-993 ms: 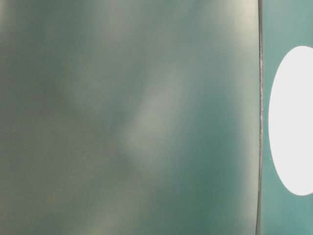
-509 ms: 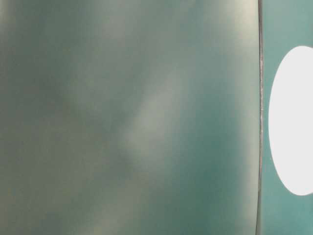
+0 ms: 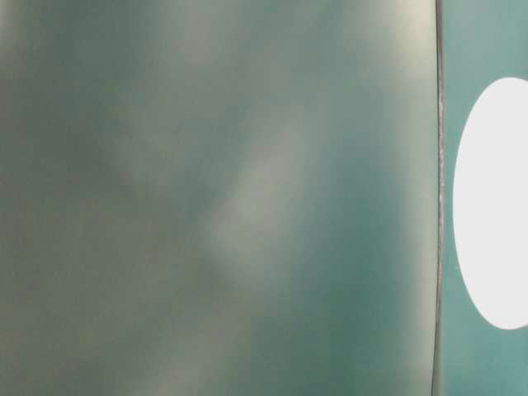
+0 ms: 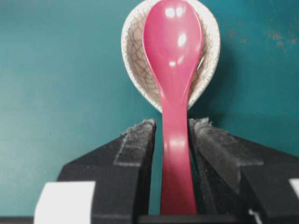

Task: Grip the spoon and scoop the red block from the bowl with right arm.
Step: 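Close the right gripper on the spoon handle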

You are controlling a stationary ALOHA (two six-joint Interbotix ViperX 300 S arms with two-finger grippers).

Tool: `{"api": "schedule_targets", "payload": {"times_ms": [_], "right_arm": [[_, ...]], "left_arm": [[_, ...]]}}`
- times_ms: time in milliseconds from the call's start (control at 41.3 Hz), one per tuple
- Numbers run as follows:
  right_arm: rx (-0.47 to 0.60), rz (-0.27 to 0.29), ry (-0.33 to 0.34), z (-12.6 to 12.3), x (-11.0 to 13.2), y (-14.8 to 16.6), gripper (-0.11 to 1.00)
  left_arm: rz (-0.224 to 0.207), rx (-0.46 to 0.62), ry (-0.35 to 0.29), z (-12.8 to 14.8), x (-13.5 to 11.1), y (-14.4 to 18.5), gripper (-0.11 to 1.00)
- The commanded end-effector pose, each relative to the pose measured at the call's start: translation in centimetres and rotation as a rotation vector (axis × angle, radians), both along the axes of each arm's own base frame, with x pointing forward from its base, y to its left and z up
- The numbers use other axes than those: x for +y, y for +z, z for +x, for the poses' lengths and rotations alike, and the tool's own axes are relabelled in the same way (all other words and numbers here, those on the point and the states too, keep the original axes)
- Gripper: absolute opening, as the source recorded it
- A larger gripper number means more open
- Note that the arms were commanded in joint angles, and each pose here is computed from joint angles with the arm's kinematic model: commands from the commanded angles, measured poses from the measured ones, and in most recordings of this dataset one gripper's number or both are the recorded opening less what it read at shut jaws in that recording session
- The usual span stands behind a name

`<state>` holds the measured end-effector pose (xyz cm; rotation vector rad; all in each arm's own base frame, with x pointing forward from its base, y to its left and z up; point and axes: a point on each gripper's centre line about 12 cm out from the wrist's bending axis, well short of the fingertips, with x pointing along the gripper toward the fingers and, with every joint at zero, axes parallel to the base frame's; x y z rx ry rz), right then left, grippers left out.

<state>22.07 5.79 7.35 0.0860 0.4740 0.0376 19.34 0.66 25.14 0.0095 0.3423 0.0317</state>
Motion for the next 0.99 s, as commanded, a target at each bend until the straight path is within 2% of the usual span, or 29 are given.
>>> {"api": "schedule_targets", "payload": {"times_ms": [0, 606, 969], "right_arm": [[-0.045, 0.013, -0.004, 0.44, 0.09, 0.8, 0.4], [-0.042, 0.012, -0.009, 0.5, 0.0, 0.79, 0.39], [-0.042, -0.026, 0.008, 0.5, -0.03, 0.78, 0.39]], "left_arm": [[0.002, -0.006, 0.001, 0.2, 0.04, 0.28, 0.0], [0.003, -0.003, 0.001, 0.17, 0.04, 0.15, 0.0], [0.003, -0.003, 0.001, 0.16, 0.04, 0.11, 0.0]]}}
